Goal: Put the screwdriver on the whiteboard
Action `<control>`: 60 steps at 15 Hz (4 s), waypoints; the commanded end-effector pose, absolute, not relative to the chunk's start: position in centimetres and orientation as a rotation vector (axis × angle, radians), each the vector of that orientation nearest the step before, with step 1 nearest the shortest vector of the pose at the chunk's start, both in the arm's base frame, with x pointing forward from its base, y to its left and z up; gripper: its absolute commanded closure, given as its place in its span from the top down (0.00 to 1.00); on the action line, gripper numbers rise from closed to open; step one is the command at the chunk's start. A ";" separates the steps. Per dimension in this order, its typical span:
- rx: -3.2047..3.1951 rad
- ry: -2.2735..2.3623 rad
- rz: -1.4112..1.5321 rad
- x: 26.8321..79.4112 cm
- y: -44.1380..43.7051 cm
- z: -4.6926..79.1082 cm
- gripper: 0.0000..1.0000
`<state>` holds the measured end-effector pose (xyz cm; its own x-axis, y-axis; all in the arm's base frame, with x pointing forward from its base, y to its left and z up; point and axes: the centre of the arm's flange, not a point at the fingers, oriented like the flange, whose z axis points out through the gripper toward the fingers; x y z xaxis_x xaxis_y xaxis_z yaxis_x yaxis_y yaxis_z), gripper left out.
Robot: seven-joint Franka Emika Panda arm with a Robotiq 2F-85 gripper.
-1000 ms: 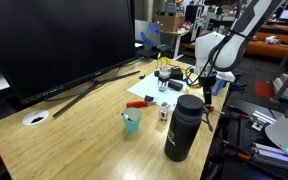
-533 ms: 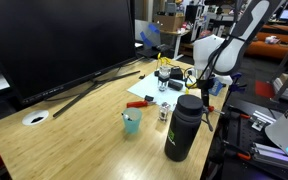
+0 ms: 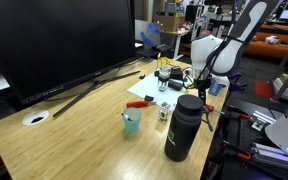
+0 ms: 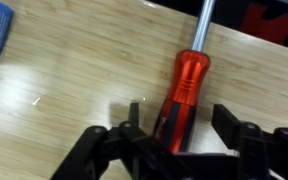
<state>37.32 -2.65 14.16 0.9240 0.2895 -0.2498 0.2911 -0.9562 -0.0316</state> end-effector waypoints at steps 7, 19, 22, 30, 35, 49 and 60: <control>3.045 0.444 -0.368 37.8 -2.6 15.6 0.12; 3.052 1.146 -0.282 39.3 4.3 21.9 0.12; 2.997 1.381 -0.338 40.1 5.2 22.0 0.12; 2.755 1.908 -0.504 42.3 6.5 20.3 0.12; 2.550 2.136 -0.805 41.3 7.8 20.9 0.12; 2.207 2.369 -0.877 40.7 11.7 20.0 0.12; 1.333 2.870 -0.699 43.6 14.7 17.7 0.12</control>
